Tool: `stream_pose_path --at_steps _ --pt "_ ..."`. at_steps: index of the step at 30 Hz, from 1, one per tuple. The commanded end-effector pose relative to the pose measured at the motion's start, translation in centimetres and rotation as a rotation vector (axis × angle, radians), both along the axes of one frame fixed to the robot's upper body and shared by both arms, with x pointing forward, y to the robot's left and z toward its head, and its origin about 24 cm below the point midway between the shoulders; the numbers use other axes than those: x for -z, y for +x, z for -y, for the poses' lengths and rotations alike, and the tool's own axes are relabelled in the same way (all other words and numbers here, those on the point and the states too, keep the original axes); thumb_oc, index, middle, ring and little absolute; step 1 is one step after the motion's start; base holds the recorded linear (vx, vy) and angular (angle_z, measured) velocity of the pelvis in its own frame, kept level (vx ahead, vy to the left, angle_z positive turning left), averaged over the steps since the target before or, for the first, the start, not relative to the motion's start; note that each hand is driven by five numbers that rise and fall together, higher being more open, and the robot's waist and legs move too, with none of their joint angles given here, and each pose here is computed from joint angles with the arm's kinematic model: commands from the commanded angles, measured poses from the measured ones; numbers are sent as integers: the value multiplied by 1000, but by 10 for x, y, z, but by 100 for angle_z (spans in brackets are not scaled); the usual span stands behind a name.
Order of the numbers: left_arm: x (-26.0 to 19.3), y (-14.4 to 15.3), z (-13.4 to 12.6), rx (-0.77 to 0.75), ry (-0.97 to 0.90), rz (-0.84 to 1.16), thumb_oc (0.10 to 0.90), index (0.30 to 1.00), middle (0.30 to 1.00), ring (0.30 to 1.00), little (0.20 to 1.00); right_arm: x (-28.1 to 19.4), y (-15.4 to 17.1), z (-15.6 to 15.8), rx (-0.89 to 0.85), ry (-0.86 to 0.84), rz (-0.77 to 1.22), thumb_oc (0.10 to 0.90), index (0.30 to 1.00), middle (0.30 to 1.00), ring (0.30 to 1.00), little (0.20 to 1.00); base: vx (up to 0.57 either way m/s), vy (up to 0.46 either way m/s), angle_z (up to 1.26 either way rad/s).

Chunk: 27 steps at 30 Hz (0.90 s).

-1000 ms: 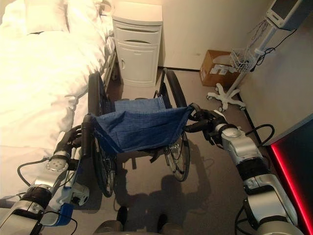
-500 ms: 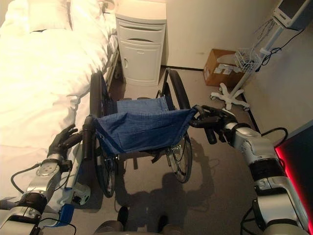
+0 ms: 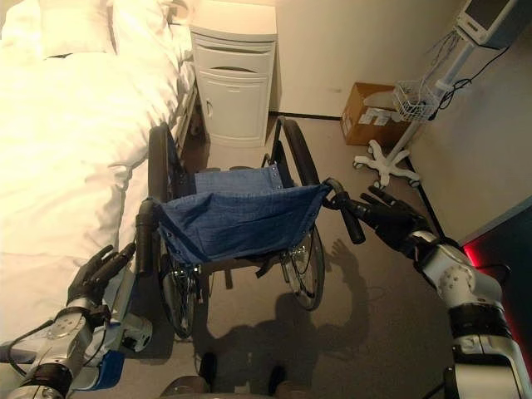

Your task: Push the wheelchair next to the bed

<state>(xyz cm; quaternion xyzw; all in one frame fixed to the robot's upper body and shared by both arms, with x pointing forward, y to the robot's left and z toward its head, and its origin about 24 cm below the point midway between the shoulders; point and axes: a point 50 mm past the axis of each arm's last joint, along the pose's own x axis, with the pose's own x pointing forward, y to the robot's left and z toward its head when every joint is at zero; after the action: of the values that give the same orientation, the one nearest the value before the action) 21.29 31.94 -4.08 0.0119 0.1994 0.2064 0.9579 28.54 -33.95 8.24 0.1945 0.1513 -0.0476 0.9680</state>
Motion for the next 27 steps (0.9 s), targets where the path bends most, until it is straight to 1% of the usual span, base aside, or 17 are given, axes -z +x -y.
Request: stream_pose_path --at_steps 1,2,4,6,9,11,13,14,15,17,20,22,23,26,27 --pt "-32 16 -14 -33 69 202 800 900 900 900 900 -37 -3 32 55 -148 138 800 900 900 900 900 -36 -20 -1" --pt "-23 10 -8 -43 50 187 800 900 900 900 900 -13 -13 31 41 -147 89 800 900 900 900 900 0 0 0" --pt "-12 3 0 -39 38 166 800 900 900 900 900 12 -22 24 29 -91 68 800 900 900 900 900 0 0 0" --pt "0 -2 12 -4 38 123 800 900 900 900 900 37 -32 15 47 -15 60 800 900 900 900 900 -2 -9 -2" --pt "15 -10 26 27 21 74 800 900 900 900 900 76 -45 -6 113 155 45 800 900 900 900 900 4 -7 -5" --pt "24 -16 34 22 0 51 800 900 900 900 900 104 -57 -23 152 313 42 800 900 900 900 900 9 8 -4" --pt "32 -23 40 36 -8 23 800 900 900 900 900 133 -73 -45 197 517 36 800 900 900 900 900 0 0 0" --pt "35 -25 44 41 -12 11 800 900 900 900 900 148 -82 -56 204 554 -10 800 900 900 900 900 0 0 0" --pt "38 -26 47 48 -12 1 800 900 900 900 900 158 -87 -63 205 569 -54 800 900 900 900 900 0 0 0" --pt "46 -31 59 83 -9 -36 800 900 900 900 900 187 -110 -85 183 554 -204 800 900 900 900 900 0 0 0" --pt "57 -39 73 146 -11 -85 800 900 900 900 900 208 -132 -103 129 526 -336 800 900 900 900 900 -2 2 -2" --pt "62 -41 83 220 20 -111 800 900 900 900 900 215 -138 -114 96 523 -377 800 900 900 900 900 2 7 -5" --pt "62 -41 83 220 20 -111 800 900 900 900 900 215 -138 -114 96 523 -377 800 900 900 900 900 0 0 0" --pt "67 -43 104 352 32 -129 800 900 900 900 900 215 -133 -135 3 488 -363 800 900 900 900 900 -6 47 -2" --pt "69 -44 110 375 18 -138 800 900 900 900 900 216 -133 -141 -25 481 -361 800 900 900 900 900 -19 69 -3"
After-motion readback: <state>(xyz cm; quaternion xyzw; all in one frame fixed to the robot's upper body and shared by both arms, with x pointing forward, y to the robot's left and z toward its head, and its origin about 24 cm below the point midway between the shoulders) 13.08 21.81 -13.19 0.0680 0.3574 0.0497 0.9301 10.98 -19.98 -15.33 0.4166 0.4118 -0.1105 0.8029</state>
